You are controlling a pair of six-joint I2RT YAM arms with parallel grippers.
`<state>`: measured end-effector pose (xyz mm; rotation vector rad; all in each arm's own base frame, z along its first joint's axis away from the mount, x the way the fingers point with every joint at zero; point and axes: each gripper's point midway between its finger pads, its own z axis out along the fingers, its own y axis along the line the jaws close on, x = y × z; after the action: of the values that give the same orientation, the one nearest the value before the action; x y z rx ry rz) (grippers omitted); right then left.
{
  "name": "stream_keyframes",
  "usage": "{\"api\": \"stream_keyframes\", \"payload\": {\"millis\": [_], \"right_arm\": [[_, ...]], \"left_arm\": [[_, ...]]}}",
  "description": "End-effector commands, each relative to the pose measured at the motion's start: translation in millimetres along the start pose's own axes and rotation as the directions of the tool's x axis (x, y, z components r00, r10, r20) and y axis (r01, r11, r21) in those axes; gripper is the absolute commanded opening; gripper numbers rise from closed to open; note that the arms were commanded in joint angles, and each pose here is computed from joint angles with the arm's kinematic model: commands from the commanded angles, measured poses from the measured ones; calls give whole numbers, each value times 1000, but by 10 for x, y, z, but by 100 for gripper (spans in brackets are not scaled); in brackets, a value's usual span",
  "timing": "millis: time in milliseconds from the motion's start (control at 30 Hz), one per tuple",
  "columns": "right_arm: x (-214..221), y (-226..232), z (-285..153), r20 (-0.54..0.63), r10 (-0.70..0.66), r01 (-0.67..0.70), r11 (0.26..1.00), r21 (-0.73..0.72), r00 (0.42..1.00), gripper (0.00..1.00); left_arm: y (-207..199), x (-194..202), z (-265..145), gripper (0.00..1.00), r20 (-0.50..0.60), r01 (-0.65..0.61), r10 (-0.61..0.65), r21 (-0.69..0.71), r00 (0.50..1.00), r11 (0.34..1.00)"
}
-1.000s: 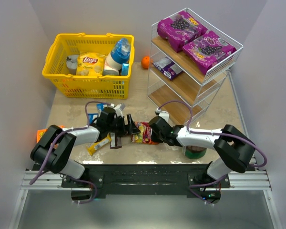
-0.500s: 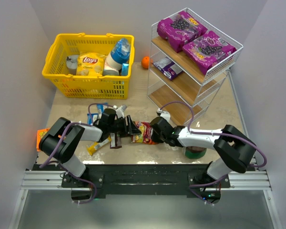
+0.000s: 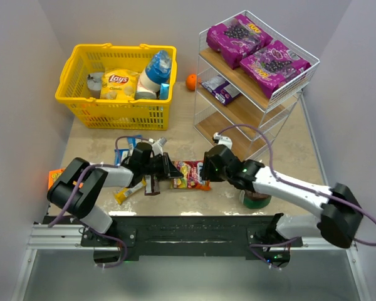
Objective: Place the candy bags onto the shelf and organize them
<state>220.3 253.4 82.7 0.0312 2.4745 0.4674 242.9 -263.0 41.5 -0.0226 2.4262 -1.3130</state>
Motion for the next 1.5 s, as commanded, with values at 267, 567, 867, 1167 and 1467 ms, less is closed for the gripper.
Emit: {"api": "stream_keyframes", "payload": {"millis": [267, 567, 867, 1167, 1467], "right_arm": [[-988, 982, -1865, 296, -141, 278, 822, -497, 945, 59], [-876, 880, -2068, 296, -114, 265, 799, -540, 948, 60], [-638, 679, -2122, 269, -184, 306, 788, -535, 945, 61], [-376, 106, -1753, 161, -107, 156, 929, -336, 981, 54], [-379, -567, -1821, 181, -29, 39, 998, -53, 983, 33]], "left_arm": [[-927, -602, -381, 0, 186, -76, 50, 135, 981, 988], [-2128, -1383, -968, 0, 436, -243, 109, 263, 893, 934], [-3104, -1704, -1455, 0, 587, -362, 64, 406, 807, 839], [-3560, -1729, -1128, 3, 588, -357, 2, 488, 809, 797], [-3676, -1809, -550, 5, 569, -269, -91, 517, 818, 813]]}}
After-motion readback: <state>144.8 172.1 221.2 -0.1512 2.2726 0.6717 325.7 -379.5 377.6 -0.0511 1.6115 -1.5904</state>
